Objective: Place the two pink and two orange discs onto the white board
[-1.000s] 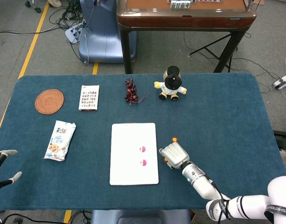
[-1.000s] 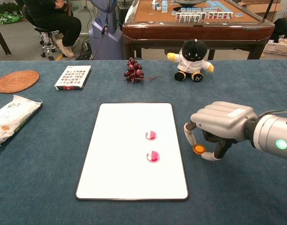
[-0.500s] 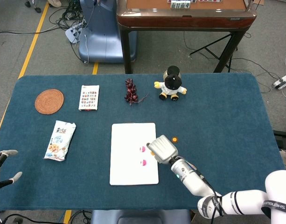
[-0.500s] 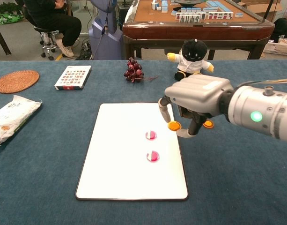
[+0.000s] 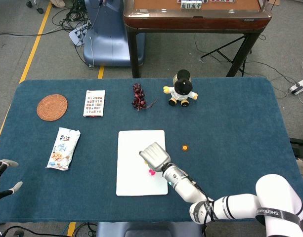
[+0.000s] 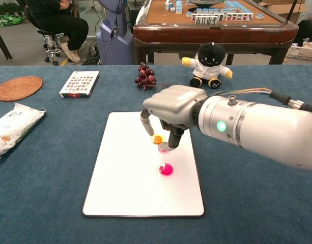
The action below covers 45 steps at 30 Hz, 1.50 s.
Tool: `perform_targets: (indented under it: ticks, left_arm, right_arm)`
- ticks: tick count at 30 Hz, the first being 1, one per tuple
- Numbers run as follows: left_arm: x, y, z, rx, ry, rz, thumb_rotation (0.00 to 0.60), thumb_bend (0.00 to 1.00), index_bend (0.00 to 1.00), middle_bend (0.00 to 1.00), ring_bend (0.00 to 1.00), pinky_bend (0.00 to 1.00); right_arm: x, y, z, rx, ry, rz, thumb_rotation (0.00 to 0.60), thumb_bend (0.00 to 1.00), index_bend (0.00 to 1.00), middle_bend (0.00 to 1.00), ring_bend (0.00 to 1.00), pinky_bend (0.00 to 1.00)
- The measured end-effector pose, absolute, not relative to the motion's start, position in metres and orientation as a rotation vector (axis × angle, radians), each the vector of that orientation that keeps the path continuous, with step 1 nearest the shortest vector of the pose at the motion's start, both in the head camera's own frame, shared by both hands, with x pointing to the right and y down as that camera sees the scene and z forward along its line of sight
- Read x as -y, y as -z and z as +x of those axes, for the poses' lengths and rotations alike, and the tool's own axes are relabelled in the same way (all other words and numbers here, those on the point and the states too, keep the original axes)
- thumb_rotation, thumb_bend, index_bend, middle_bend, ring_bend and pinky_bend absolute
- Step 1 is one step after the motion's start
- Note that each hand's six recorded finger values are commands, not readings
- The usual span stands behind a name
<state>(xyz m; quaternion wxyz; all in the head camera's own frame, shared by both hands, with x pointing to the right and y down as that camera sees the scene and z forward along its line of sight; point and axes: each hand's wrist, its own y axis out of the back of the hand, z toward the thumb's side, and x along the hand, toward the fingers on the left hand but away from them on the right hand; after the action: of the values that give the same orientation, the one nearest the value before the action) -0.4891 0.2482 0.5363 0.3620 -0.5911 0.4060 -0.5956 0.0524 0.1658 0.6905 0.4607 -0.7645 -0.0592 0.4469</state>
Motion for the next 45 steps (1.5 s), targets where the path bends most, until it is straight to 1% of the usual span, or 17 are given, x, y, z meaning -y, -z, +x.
perform_targets:
  ticks: [11, 26, 29, 31, 33, 36, 39, 43, 45]
  left_arm:
    - [-0.253, -0.533, -0.481, -1.022, 1.515, -1.534, 0.600, 0.16, 0.50, 0.41, 0.34, 0.49]
    - [-0.259, -0.532, -0.478, -1.006, 1.524, -1.547, 0.600, 0.16, 0.50, 0.41, 0.34, 0.49]
    - [-0.259, -0.532, -0.478, -1.006, 1.523, -1.548, 0.600, 0.16, 0.50, 0.41, 0.34, 0.49]
    - [-0.259, -0.532, -0.478, -1.006, 1.523, -1.548, 0.600, 0.16, 0.50, 0.41, 0.34, 0.49]
    - [-0.259, -0.532, -0.478, -1.006, 1.524, -1.550, 0.600, 0.16, 0.50, 0.41, 0.34, 0.49]
    - [-0.259, -0.533, -0.478, -1.002, 1.526, -1.552, 0.600, 0.16, 0.50, 0.41, 0.34, 0.49]
    - [-0.259, -0.534, -0.478, -0.998, 1.528, -1.553, 0.600, 0.16, 0.50, 0.41, 0.34, 0.49]
    - [-0.259, -0.535, -0.477, -0.995, 1.529, -1.553, 0.600, 0.16, 0.50, 0.41, 0.34, 0.49]
    - [-0.259, -0.535, -0.477, -0.995, 1.529, -1.553, 0.600, 0.16, 0.50, 0.41, 0.34, 0.49]
  right_arm:
    - [-0.170, -0.699, 0.022, 0.120, -1.077, -1.901, 0.600, 0.33, 0.49, 1.00, 1.00, 1.00]
    - [-0.184, -0.707, 0.000, 0.075, -1.051, -1.926, 0.600, 0.32, 0.49, 1.00, 1.00, 1.00]
    - [-0.188, -0.710, -0.002, 0.064, -1.049, -1.933, 0.600, 0.27, 0.49, 1.00, 1.00, 1.00]
    - [-0.189, -0.711, -0.003, 0.061, -1.048, -1.934, 0.600, 0.20, 0.47, 1.00, 1.00, 1.00]
    - [-0.190, -0.712, -0.003, 0.061, -1.047, -1.937, 0.600, 0.12, 0.42, 1.00, 1.00, 1.00]
    - [-0.190, -0.712, -0.003, 0.065, -1.044, -1.939, 0.600, 0.03, 0.34, 1.00, 1.00, 1.00]
    - [-0.189, -0.711, -0.003, 0.074, -1.039, -1.943, 0.600, 0.00, 0.29, 1.00, 1.00, 1.00]
    - [-0.187, -0.709, -0.002, 0.089, -1.029, -1.943, 0.600, 0.00, 0.28, 1.00, 1.00, 1.00]
    - [-0.184, -0.707, 0.001, 0.101, -1.029, -1.934, 0.600, 0.03, 0.28, 1.00, 1.00, 1.00]
